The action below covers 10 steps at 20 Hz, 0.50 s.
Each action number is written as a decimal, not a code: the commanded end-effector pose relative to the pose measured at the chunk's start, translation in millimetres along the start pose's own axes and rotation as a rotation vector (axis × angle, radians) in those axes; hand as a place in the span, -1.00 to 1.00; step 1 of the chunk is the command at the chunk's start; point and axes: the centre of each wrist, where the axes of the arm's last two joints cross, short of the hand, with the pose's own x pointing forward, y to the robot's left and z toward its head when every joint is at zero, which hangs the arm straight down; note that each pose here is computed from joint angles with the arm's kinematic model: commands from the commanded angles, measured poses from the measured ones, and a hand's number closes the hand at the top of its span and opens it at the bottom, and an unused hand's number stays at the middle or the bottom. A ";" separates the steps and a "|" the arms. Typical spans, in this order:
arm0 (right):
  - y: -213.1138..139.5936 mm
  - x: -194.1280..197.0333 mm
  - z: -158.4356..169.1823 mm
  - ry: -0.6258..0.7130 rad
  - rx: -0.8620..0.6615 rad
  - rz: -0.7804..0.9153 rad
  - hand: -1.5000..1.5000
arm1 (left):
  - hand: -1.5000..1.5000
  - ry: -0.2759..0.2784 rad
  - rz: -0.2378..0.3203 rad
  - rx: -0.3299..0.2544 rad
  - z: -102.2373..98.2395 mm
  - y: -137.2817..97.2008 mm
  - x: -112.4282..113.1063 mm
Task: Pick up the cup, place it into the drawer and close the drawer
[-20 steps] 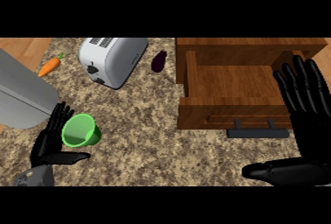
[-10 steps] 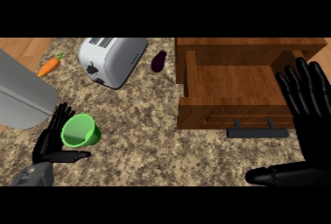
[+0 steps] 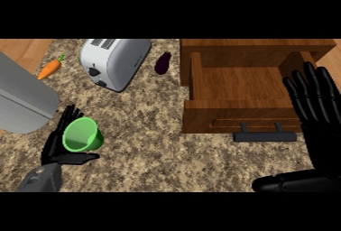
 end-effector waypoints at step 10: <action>7.4 -0.1 1.3 -0.001 0.016 -0.012 -1.00 | -1.00 -0.044 0.230 -0.132 -14.2 -9.2 1.1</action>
